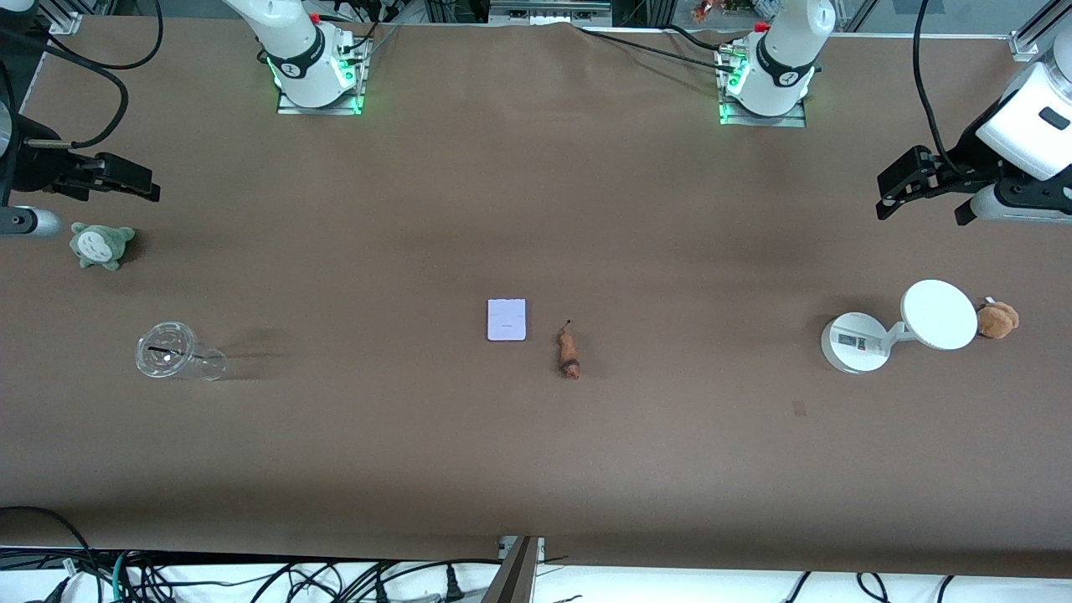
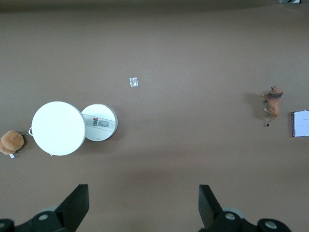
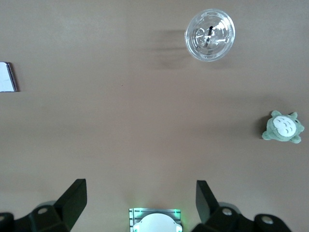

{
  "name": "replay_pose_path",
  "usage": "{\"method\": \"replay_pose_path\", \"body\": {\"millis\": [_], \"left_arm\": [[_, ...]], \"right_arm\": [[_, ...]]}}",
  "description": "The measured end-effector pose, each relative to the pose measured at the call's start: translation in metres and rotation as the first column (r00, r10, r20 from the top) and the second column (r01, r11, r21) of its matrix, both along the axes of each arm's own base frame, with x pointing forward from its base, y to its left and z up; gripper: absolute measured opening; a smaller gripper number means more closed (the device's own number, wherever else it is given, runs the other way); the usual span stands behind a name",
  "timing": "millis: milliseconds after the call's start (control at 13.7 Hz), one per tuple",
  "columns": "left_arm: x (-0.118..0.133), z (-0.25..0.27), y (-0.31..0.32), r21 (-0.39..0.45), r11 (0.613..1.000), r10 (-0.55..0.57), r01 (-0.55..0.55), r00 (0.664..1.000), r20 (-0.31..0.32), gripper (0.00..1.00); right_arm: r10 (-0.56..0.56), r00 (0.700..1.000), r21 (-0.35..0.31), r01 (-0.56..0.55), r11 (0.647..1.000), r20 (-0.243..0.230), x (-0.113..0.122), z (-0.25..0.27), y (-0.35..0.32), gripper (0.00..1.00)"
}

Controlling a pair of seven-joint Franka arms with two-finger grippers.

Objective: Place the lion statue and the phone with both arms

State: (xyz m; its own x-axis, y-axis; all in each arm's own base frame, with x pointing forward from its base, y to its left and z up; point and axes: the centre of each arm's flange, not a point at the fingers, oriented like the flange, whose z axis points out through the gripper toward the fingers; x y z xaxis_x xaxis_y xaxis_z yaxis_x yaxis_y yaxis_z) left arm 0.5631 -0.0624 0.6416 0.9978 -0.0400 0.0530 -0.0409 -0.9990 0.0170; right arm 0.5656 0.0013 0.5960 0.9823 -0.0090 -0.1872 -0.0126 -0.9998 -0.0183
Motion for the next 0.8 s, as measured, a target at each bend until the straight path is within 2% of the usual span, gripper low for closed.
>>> {"method": "replay_pose_path", "body": {"millis": [365, 803], "left_arm": [[0.001, -0.001, 0.005, 0.0, 1.0, 0.009, -0.009, 1.0, -0.002, 1.0], [0.004, -0.006, 0.005, 0.0, 1.0, 0.009, -0.009, 1.0, -0.01, 1.0]], "right_arm": [[0.0, 1.0, 0.0, 0.0, 1.0, -0.014, 0.003, -0.006, 0.0, 1.0], [0.008, 0.996, -0.016, -0.009, 1.0, -0.089, 0.021, -0.05, 0.003, 1.0]]}}
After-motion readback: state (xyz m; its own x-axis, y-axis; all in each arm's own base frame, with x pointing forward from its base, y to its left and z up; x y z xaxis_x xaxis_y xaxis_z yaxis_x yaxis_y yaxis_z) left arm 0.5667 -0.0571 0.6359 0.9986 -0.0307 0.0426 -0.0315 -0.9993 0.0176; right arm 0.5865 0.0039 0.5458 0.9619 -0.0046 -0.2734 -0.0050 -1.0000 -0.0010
